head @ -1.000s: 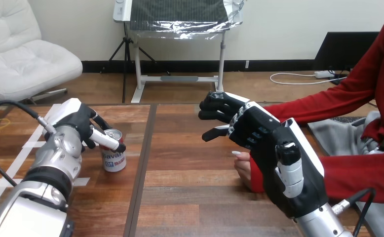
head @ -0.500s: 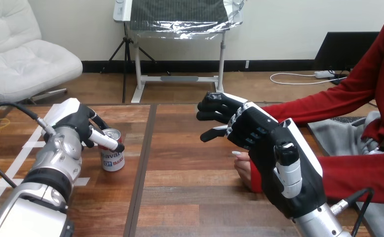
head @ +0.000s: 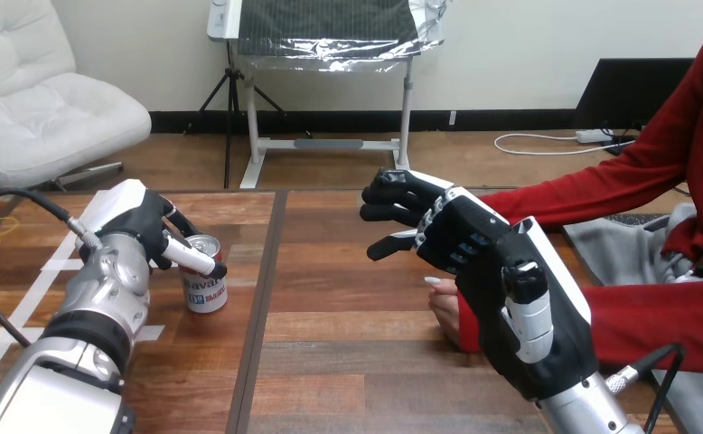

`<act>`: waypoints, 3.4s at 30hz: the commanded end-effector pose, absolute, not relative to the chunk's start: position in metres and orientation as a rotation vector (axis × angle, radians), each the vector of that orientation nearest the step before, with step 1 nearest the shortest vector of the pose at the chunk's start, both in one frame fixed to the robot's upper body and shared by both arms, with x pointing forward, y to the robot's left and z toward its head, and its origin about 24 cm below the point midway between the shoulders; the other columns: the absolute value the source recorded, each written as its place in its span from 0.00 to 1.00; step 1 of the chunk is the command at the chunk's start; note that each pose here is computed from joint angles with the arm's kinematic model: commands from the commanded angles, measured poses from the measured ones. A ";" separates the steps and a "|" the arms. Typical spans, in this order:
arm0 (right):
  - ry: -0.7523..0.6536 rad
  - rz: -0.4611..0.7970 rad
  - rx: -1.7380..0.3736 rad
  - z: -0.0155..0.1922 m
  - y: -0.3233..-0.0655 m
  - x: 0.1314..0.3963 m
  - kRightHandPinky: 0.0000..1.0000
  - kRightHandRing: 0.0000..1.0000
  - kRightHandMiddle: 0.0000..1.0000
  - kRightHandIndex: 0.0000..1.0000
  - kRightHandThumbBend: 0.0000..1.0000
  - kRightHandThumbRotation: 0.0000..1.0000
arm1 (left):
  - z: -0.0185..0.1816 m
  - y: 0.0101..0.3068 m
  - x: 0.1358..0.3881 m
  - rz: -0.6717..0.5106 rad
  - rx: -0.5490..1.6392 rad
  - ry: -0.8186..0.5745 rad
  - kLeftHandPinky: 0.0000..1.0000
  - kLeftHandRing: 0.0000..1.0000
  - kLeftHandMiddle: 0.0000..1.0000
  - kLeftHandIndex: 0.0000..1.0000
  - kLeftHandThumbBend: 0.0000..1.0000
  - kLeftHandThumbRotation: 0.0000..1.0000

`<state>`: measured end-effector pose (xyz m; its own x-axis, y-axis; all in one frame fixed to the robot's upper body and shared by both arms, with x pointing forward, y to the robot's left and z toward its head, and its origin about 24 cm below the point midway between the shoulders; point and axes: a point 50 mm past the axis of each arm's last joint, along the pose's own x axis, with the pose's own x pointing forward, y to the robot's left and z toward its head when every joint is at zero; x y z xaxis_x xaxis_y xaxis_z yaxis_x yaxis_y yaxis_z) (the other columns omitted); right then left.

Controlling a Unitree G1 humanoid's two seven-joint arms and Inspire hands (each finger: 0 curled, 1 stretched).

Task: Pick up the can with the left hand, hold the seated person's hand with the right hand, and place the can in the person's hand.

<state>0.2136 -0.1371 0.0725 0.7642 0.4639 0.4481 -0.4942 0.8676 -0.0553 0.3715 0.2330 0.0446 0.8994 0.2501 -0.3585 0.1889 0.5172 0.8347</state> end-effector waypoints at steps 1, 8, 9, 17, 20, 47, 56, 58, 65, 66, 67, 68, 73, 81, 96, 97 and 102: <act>-0.558 0.505 0.079 0.088 -0.137 0.218 0.63 0.79 0.80 0.80 0.88 1.00 | 0.059 0.229 0.380 0.060 1.052 0.388 0.36 0.44 0.51 0.50 0.71 0.00; -0.554 0.504 0.081 0.088 -0.137 0.218 0.63 0.79 0.81 0.80 0.88 1.00 | 0.060 0.229 0.379 0.072 1.042 0.375 0.34 0.42 0.50 0.49 0.72 0.00; -0.555 0.504 0.082 0.088 -0.137 0.218 0.63 0.79 0.81 0.80 0.88 1.00 | 0.060 0.228 0.379 0.073 1.040 0.372 0.34 0.42 0.50 0.49 0.72 0.00; -0.553 0.473 0.038 0.088 -0.140 0.222 0.63 0.78 0.80 0.79 0.89 1.00 | 0.064 0.228 0.381 0.082 1.033 0.350 0.33 0.40 0.48 0.48 0.73 0.00; -0.541 0.459 0.016 0.087 -0.142 0.225 0.62 0.78 0.79 0.79 0.88 1.00 | 0.066 0.228 0.382 0.085 1.026 0.337 0.32 0.40 0.47 0.48 0.73 0.00; -0.480 0.350 -0.346 0.078 -0.180 0.272 0.69 0.78 0.78 0.76 0.79 0.89 | 0.098 0.221 0.391 0.097 0.934 0.219 0.30 0.37 0.44 0.46 0.77 0.00; -0.469 0.338 -0.480 0.083 -0.195 0.290 0.68 0.77 0.78 0.77 0.76 0.88 | 0.114 0.217 0.388 0.088 0.918 0.147 0.30 0.36 0.43 0.44 0.80 0.00; -0.452 0.329 -0.510 0.084 -0.198 0.293 0.68 0.76 0.78 0.78 0.76 0.88 | 0.117 0.216 0.387 0.086 0.913 0.133 0.30 0.36 0.43 0.44 0.80 0.00; -0.412 0.309 -0.597 0.090 -0.207 0.303 0.68 0.78 0.80 0.80 0.78 0.89 | 0.128 0.213 0.382 0.086 0.909 0.109 0.30 0.35 0.42 0.43 0.79 0.00; -0.411 0.307 -0.605 0.091 -0.208 0.304 0.68 0.78 0.80 0.80 0.78 0.89 | 0.129 0.213 0.381 0.086 0.909 0.108 0.30 0.35 0.42 0.43 0.79 0.00; -0.406 0.303 -0.629 0.092 -0.210 0.306 0.68 0.78 0.80 0.80 0.77 0.89 | 0.131 0.213 0.380 0.086 0.911 0.099 0.29 0.35 0.42 0.43 0.79 0.00; -0.403 0.299 -0.645 0.092 -0.211 0.307 0.68 0.78 0.80 0.80 0.77 0.89 | 0.132 0.212 0.380 0.086 0.913 0.092 0.29 0.35 0.42 0.43 0.79 0.00; -0.384 0.301 -0.719 0.095 -0.216 0.313 0.68 0.78 0.81 0.81 0.75 0.90 | 0.139 0.211 0.376 0.087 0.917 0.077 0.29 0.35 0.42 0.43 0.79 0.00; -0.341 0.313 -0.835 0.096 -0.223 0.321 0.67 0.79 0.82 0.82 0.77 0.88 | 0.146 0.209 0.370 0.083 0.928 0.042 0.28 0.34 0.41 0.43 0.80 0.00; -0.161 0.424 -1.016 0.090 -0.236 0.335 0.70 0.83 0.85 0.85 0.97 0.78 | 0.158 0.208 0.361 0.084 0.919 0.016 0.26 0.33 0.40 0.42 0.81 0.00; -0.148 0.430 -1.020 0.090 -0.237 0.336 0.70 0.83 0.85 0.85 0.98 0.77 | 0.159 0.208 0.360 0.085 0.919 0.016 0.27 0.34 0.40 0.42 0.81 0.00; -0.093 0.470 -1.043 0.088 -0.241 0.338 0.72 0.84 0.86 0.86 1.00 0.68 | 0.159 0.208 0.360 0.087 0.913 0.021 0.26 0.33 0.40 0.42 0.82 0.00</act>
